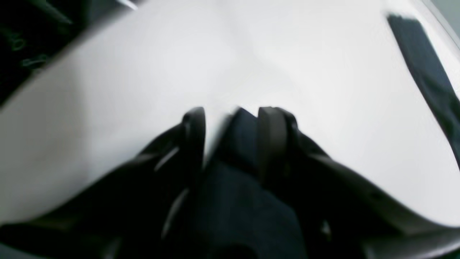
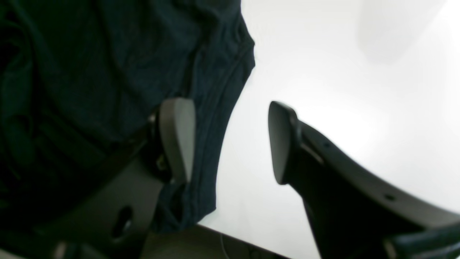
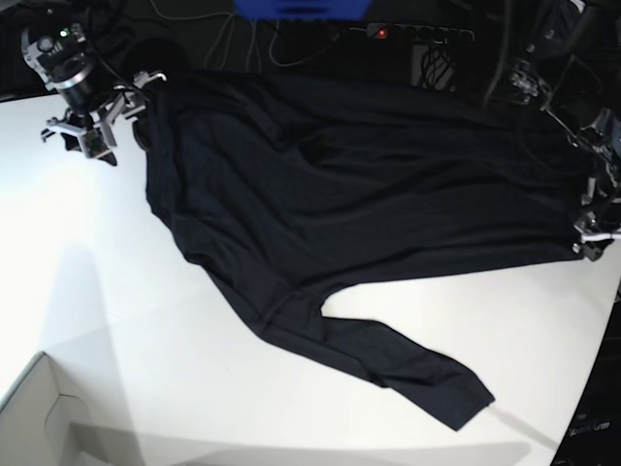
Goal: Layout the t-shirt on the table in an organized manner, then fold the t-shirt properly
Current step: 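Pull the held shirt edge taut between both grippers, raising it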
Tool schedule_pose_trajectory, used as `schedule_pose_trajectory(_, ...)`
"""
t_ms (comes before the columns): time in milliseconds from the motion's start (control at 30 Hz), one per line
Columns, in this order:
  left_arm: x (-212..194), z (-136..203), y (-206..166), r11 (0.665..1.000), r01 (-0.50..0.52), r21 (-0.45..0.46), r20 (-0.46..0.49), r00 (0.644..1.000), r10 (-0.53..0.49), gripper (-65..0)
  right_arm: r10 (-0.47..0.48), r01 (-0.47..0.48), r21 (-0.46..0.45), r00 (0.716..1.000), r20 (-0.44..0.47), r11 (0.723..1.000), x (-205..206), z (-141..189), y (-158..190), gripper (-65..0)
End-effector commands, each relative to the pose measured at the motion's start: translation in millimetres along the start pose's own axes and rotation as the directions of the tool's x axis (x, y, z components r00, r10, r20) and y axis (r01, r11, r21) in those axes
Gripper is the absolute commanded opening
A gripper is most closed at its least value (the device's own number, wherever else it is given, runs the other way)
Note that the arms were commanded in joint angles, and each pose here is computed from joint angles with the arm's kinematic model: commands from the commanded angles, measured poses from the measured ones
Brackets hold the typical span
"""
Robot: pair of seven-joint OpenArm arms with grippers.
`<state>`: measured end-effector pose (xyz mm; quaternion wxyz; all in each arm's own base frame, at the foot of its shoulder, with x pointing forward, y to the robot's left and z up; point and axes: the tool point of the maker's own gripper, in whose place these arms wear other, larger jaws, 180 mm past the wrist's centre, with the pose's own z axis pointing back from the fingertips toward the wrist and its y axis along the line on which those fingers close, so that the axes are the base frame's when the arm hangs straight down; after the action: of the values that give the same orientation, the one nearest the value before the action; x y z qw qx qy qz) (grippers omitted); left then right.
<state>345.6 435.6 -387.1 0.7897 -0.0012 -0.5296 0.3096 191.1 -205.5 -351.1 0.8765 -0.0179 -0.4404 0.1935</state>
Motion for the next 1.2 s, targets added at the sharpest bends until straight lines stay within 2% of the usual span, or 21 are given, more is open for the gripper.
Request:
schedule_pose_trajectory(0, 25.3, -0.7, -1.7, 1.0, 0.004, -0.01, 0.066, 0.998, -0.004, -41.3, 0.006, -0.006, -0.005, 0.999, 0.034, 1.0, 8.3, 3.1, -3.2, -31.8)
schedule_pose_trajectory(267, 25.8, -2.6, -4.7, 1.0, 0.016, -0.008, 0.064, 0.998, -0.015, -41.2, -0.001, 0.001, -0.001, 1.0, 0.027, 1.0, 4.8, 1.6, -2.5, -31.8)
schedule_pose_trajectory(400, 15.9, -8.8, -23.4, 0.996, 0.071, -0.051, 0.026, 0.997, -0.069, -41.2, 0.0, 0.0, -0.002, 1.0, 0.028, 1.0, 5.3, 1.4, -2.7, -31.8)
schedule_pose_trajectory(567, 4.4, -11.9, -23.8, 0.997, 0.055, -0.053, -0.004, 0.998, -0.056, -41.2, 0.0, 0.001, -0.003, 1.0, 0.028, 1.0, 5.2, 1.6, -3.2, -31.8)
schedule_pose_trajectory(1033, 6.5, -8.3, -18.4, 0.997, 0.056, -0.044, 0.004, 0.998, -0.056, -41.2, 0.002, -0.002, -0.01, 0.999, 0.045, 1.0, 11.3, -1.2, -6.0, -31.8)
schedule_pose_trajectory(1167, 21.8, 2.0, -15.3, 0.997, 0.068, -0.026, 0.059, 0.996, -0.066, -41.2, 0.002, -0.002, -0.01, 0.999, 0.045, 1.0, 11.3, -1.2, -6.0, -31.8)
